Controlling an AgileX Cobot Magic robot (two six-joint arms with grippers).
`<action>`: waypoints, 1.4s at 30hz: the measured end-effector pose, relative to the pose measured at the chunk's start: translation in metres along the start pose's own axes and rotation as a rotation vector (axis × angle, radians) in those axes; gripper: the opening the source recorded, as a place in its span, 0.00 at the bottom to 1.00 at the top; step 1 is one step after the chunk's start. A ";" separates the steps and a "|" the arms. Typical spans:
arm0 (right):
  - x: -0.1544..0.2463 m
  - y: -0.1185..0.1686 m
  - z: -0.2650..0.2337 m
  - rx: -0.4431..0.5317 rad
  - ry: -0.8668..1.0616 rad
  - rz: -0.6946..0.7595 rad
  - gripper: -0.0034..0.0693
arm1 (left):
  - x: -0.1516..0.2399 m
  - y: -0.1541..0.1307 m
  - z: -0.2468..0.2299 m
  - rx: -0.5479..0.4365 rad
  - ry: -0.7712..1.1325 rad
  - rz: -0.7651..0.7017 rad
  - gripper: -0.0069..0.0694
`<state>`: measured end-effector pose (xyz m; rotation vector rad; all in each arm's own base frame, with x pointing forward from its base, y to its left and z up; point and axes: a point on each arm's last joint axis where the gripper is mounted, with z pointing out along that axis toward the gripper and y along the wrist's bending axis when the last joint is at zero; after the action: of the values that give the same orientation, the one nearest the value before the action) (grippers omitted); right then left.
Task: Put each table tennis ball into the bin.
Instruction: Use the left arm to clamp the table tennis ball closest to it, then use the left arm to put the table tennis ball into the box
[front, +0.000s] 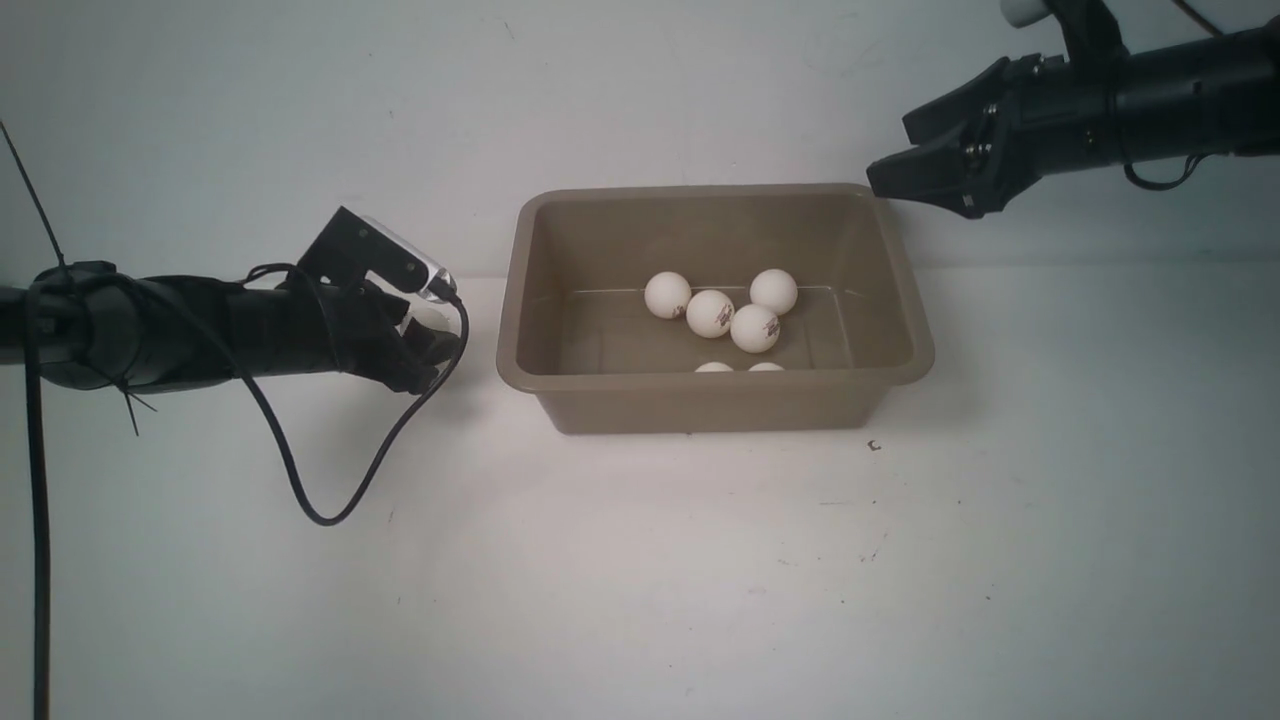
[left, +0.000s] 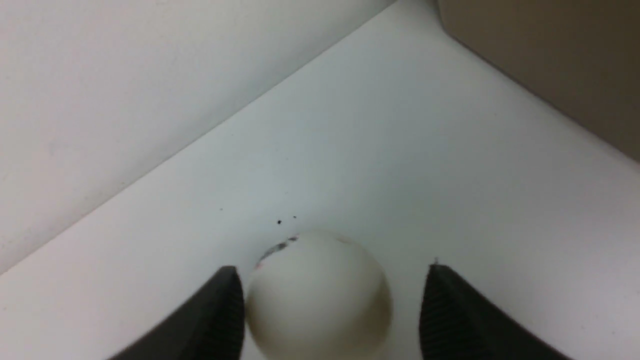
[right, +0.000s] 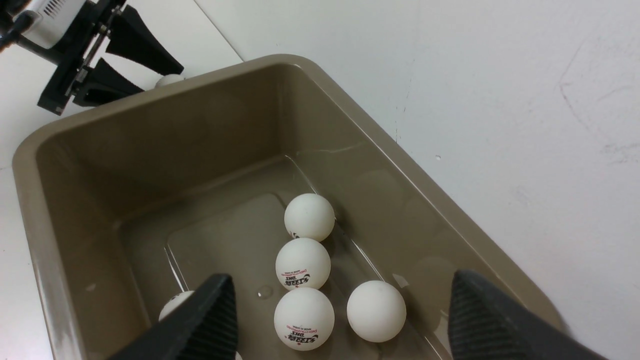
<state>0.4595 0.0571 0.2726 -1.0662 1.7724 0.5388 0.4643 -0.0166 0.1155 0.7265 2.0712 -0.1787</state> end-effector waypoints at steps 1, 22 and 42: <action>0.000 0.000 0.000 0.000 0.000 0.000 0.75 | 0.000 0.000 0.000 0.001 -0.002 0.008 0.53; -0.001 -0.001 0.000 0.014 -0.010 -0.007 0.75 | -0.101 -0.064 -0.049 0.330 -0.392 0.214 0.51; -0.019 -0.002 -0.009 0.068 -0.092 -0.002 0.75 | -0.128 -0.081 -0.052 0.092 -0.241 0.039 0.80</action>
<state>0.4597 0.0571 0.2933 -0.9807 1.6975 0.5152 0.4344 -0.1172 0.2364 0.7613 1.8280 -0.3257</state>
